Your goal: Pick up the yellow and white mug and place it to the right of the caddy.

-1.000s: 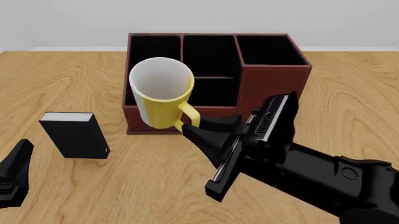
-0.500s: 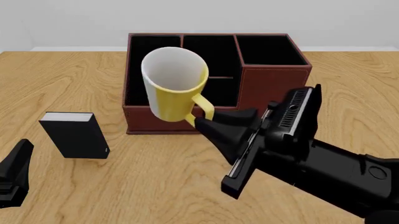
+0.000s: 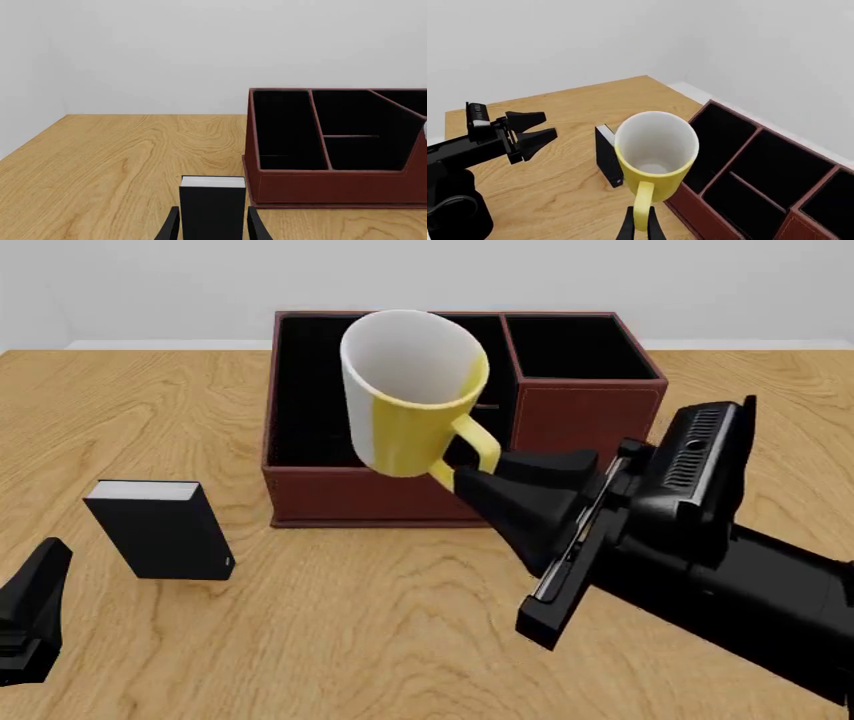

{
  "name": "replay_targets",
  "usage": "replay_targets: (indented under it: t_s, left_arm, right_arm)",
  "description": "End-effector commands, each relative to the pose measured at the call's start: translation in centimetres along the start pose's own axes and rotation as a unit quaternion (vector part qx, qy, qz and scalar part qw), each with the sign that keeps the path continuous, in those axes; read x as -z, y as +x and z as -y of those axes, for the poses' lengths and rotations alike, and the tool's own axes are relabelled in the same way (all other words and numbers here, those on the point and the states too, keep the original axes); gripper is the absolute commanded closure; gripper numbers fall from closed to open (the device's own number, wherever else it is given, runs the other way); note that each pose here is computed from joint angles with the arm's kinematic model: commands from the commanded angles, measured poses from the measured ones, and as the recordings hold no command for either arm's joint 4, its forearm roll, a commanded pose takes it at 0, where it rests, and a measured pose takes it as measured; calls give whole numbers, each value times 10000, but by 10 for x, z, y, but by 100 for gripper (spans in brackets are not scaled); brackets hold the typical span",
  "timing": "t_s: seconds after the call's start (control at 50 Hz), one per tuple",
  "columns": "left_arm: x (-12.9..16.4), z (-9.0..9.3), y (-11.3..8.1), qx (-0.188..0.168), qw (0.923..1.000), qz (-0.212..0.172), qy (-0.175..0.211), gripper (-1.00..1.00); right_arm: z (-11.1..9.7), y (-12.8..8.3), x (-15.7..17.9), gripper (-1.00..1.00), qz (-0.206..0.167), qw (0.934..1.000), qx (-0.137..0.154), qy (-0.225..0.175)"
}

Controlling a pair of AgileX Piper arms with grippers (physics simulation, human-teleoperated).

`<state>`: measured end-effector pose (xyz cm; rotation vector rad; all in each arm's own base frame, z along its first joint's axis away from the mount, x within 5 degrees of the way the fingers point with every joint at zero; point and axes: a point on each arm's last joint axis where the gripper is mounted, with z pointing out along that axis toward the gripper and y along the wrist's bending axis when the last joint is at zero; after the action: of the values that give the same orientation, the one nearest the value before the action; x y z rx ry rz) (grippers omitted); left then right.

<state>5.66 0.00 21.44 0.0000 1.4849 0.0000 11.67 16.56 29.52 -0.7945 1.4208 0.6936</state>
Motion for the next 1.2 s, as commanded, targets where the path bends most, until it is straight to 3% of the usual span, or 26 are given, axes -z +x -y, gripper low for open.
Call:
replay_targets:
  t_s: [0.02, 1.2]
  left_arm:
    - [0, 0, 0, 0, 10000, 0, 0, -100]
    - [0, 0, 0, 0, 10000, 0, 0, -100]
  right_arm:
    - [4, -8, 7, 100, 73, 9999, -61, 92]
    - [24, -28, 36, 100, 210, 9975, -117, 669]
